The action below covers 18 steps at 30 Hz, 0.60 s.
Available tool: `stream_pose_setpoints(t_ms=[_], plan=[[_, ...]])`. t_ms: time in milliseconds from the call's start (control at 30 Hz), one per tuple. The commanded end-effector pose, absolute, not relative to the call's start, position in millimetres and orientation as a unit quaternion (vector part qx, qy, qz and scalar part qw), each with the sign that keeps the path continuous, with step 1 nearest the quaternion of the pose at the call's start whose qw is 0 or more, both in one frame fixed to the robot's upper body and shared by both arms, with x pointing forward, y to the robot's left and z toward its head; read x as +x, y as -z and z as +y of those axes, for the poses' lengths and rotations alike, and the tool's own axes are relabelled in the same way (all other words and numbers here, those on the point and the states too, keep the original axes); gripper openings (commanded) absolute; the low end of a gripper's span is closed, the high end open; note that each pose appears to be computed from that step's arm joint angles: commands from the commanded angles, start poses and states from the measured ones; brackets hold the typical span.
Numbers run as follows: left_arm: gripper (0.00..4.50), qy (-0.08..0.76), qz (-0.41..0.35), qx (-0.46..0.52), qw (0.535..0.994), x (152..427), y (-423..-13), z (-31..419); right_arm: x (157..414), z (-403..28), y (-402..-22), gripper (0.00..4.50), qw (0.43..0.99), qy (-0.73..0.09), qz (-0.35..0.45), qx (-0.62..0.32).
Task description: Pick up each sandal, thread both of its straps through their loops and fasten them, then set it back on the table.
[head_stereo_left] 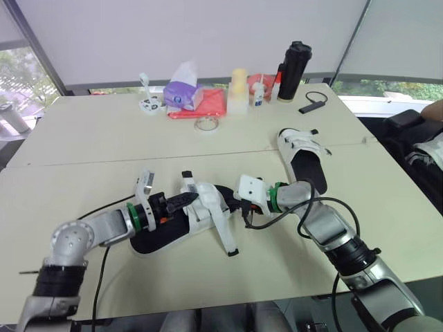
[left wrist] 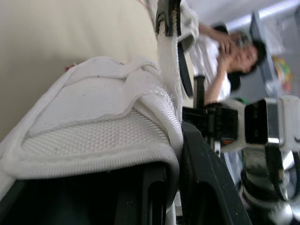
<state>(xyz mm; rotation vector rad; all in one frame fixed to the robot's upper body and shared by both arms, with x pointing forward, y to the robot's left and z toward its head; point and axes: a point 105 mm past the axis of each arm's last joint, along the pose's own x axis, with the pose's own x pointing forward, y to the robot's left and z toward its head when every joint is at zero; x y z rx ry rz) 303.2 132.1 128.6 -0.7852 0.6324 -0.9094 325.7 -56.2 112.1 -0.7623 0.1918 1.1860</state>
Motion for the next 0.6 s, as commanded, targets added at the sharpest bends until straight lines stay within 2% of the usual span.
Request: stream_pose_setpoints(t_ms=[33, 233, 600], plan=[[0.05, 0.485, 0.323, -0.329, 0.743, 302, -133, 132, 315, -52, -110, 0.0, 0.734, -0.565, 0.084, -0.366], [0.05, 0.538, 0.35, -0.266, 0.719, 313, -126, 138, 309, -48, -108, 0.0, 0.723, -0.577, 0.082, -0.37], [0.05, 0.586, 0.371, -0.184, 0.696, 338, -121, 144, 307, -46, -118, 0.0, 0.718, -0.581, 0.075, -0.375]])
